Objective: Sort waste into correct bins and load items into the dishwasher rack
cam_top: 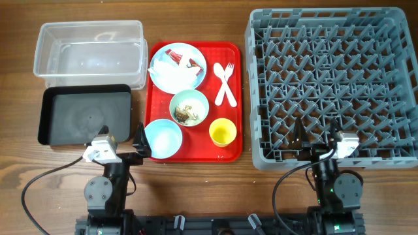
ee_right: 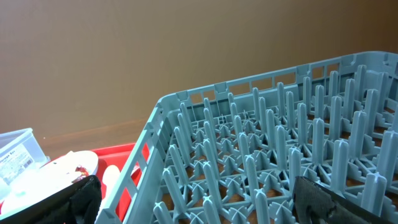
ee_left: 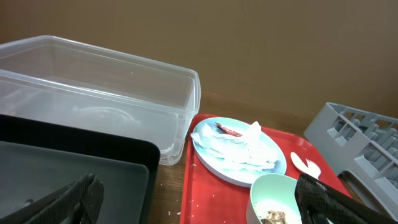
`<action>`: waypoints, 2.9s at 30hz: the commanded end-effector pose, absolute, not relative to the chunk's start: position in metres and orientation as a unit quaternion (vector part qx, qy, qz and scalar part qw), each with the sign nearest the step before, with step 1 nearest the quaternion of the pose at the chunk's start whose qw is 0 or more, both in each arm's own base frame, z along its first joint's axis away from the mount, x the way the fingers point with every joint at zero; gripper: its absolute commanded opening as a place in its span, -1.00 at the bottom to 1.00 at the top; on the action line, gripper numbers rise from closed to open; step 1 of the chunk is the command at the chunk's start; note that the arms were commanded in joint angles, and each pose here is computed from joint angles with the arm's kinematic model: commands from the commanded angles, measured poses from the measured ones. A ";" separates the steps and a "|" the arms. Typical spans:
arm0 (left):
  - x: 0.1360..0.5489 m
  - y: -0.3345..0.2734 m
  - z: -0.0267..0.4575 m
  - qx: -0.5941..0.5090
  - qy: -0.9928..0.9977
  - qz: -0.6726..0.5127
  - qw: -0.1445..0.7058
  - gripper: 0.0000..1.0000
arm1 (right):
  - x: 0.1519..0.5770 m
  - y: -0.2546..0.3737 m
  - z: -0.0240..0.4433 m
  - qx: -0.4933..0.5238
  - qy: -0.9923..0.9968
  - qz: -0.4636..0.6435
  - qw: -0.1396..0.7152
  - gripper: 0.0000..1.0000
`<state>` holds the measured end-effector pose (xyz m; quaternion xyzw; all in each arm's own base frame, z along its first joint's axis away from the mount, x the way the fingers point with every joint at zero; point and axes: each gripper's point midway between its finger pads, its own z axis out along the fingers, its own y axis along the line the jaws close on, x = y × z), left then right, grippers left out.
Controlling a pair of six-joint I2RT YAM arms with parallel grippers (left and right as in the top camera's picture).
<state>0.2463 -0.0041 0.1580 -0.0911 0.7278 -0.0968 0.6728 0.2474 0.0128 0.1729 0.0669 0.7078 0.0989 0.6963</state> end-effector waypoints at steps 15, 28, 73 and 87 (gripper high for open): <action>0.246 -0.005 0.156 -0.084 0.729 -0.096 0.673 1.00 | 0.247 0.016 0.175 0.065 0.705 0.109 0.698 0.99; 0.246 -0.005 0.156 -0.084 0.729 -0.096 0.673 1.00 | 0.247 0.016 0.175 0.065 0.705 0.109 0.698 0.99; 0.246 -0.015 0.278 -0.054 0.664 -0.124 0.735 1.00 | 0.270 0.037 0.303 -0.057 0.675 0.069 0.733 0.99; 0.437 -0.068 0.269 -0.035 0.937 -0.107 0.331 1.00 | 0.345 0.044 0.286 -0.059 0.861 0.073 0.500 0.99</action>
